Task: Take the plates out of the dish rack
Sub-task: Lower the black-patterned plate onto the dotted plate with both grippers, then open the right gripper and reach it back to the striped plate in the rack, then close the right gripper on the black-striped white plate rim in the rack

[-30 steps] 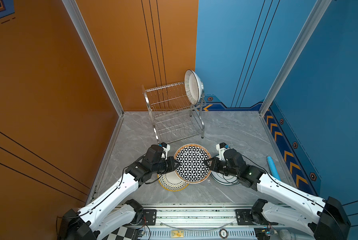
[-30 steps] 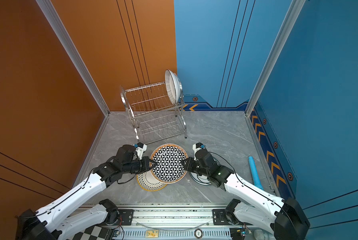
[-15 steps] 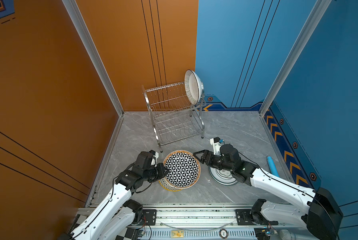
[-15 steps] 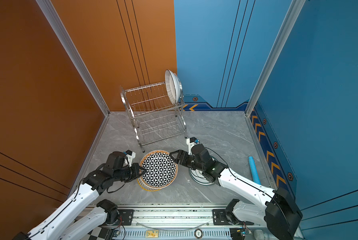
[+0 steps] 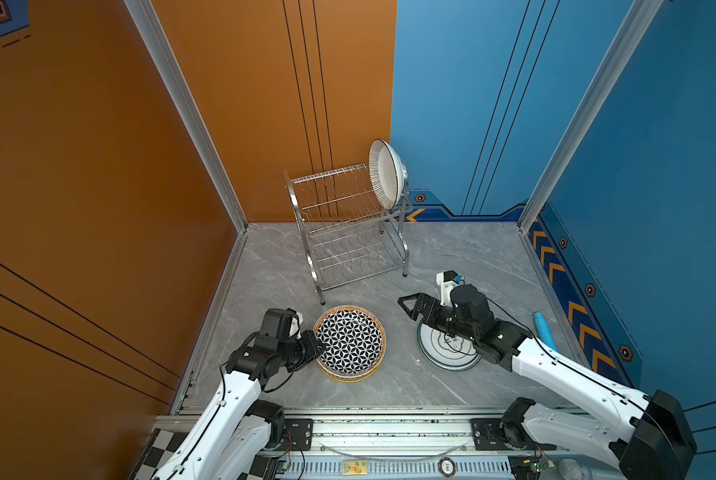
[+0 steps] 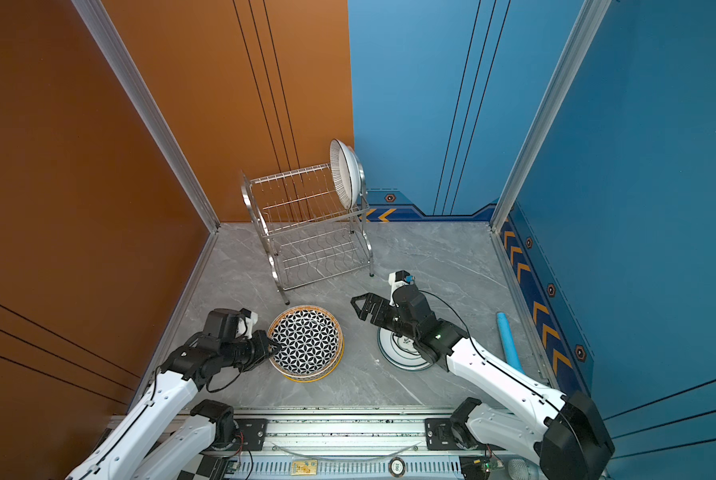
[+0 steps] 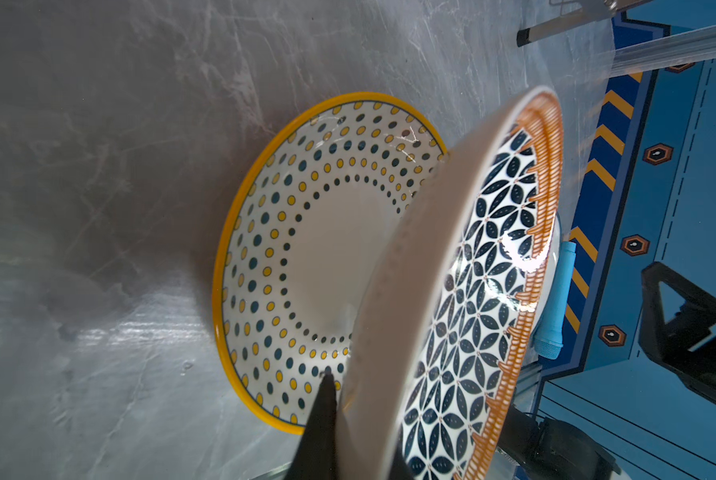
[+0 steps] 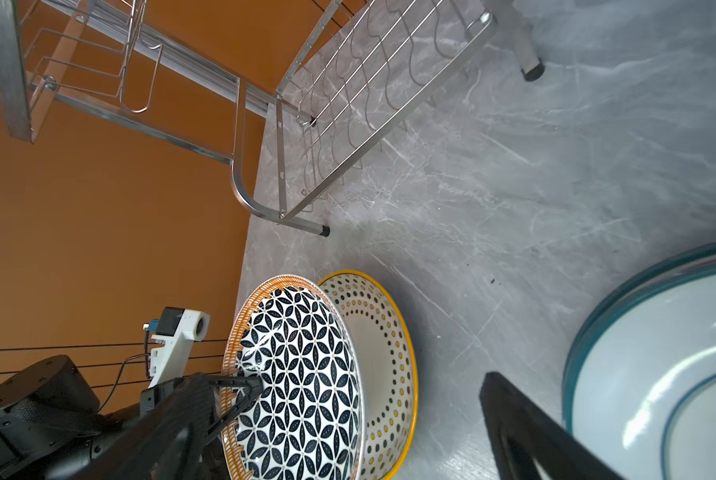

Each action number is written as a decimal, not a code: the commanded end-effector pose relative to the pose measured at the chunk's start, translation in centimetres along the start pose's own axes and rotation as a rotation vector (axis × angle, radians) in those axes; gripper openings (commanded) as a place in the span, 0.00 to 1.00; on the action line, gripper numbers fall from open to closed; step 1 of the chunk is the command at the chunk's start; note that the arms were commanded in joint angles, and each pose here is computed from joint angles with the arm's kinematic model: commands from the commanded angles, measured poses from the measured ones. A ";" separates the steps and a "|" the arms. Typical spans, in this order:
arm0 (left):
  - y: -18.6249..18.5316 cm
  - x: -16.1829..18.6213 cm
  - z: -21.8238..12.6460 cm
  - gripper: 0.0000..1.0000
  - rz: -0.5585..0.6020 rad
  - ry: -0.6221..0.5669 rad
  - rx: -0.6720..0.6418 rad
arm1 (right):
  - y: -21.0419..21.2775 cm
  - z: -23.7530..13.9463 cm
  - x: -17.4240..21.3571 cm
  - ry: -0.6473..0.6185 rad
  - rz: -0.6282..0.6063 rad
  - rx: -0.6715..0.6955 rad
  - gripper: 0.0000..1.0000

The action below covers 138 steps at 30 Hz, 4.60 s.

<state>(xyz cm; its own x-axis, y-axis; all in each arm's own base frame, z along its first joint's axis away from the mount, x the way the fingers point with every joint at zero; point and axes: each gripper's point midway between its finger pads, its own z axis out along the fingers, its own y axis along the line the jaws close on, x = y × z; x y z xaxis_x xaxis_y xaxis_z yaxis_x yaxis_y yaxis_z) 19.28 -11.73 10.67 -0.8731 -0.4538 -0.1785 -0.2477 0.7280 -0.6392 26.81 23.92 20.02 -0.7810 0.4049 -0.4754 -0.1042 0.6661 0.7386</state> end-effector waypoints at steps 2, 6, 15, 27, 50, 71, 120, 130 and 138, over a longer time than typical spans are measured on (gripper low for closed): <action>-1.3 -0.4 0.3 0.00 0.045 0.011 0.067 | -0.5 -1.2 -1.6 -0.045 -0.021 0.051 1.00; -0.8 -0.3 1.1 0.00 0.041 0.027 0.051 | -0.3 -2.5 -3.0 -0.084 -0.063 0.089 1.00; -0.2 -0.3 1.7 0.00 0.049 0.033 0.011 | 1.5 -6.9 -6.5 -0.208 -0.225 0.171 1.00; 0.8 -0.2 2.6 0.00 0.054 0.046 -0.053 | 4.8 -8.8 -8.6 -0.227 -0.367 0.199 1.00; 2.3 -0.2 3.8 0.11 0.070 0.075 -0.144 | 12.2 -7.1 -14.6 -0.323 -0.664 0.332 1.00; 2.4 -1.7 2.2 0.68 0.076 0.017 -0.213 | 18.6 -0.7 -24.3 -0.698 -0.792 0.427 1.00; -0.1 -6.5 -4.9 0.98 0.038 -0.136 -0.174 | 14.6 11.3 -30.4 -0.808 -0.786 0.738 0.22; -0.1 -6.5 -4.7 0.98 0.036 -0.123 -0.167 | 16.1 10.1 -30.1 -0.929 -0.765 0.813 0.00; -0.3 -6.5 -4.6 0.98 0.036 -0.120 -0.148 | 16.5 9.2 -30.4 -0.987 -0.756 0.837 0.00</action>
<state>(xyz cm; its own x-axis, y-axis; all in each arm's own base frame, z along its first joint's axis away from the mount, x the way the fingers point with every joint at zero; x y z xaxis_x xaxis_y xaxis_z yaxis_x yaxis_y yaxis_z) 23.22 -6.45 15.12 -0.8209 -0.4869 -0.2982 -0.2985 0.8112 -0.5028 55.00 28.43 41.67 0.0125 -0.1783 -0.9839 0.3065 0.9373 -0.1660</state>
